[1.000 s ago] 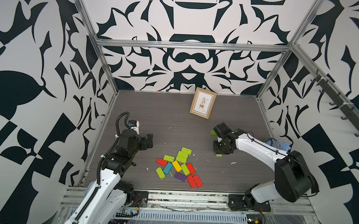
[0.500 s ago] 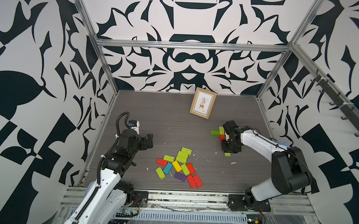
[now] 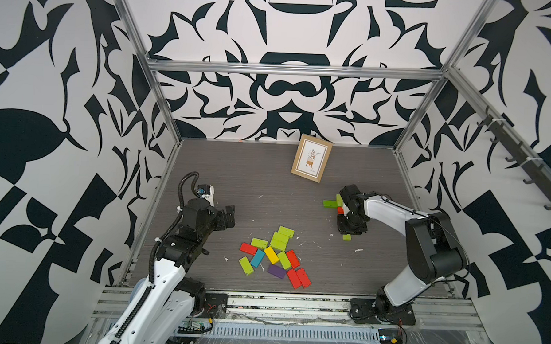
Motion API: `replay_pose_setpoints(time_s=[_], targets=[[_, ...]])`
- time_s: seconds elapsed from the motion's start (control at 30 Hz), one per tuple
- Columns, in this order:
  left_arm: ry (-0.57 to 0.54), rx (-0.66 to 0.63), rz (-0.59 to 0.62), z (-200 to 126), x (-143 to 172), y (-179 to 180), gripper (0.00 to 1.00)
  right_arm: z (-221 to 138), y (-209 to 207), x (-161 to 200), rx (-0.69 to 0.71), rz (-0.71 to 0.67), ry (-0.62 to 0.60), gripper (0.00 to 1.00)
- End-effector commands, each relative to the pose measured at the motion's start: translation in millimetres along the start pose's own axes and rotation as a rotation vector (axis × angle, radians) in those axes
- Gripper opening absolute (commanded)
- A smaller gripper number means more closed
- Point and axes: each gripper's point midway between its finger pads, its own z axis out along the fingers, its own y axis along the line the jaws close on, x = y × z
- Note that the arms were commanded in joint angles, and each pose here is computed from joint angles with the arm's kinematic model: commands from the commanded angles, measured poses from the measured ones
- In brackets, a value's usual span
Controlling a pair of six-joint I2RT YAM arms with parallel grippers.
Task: Assemble the letter t with building blocks
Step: Assemble the building block at the center of the board.
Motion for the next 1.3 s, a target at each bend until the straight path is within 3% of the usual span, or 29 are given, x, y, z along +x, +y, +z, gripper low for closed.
replay_pose_setpoints(time_s=[0.0,1.27], targets=[[-0.030,0.012,0.000,-2.6,-9.2,-3.1,1.00,-8.2,6.0,-16.0,-0.023,-0.010,-0.042,0.28],[-0.024,0.000,-0.001,-1.9,-7.3,-1.0,1.00,8.1,10.6,-27.6,-0.037,0.008,-0.032,0.33]])
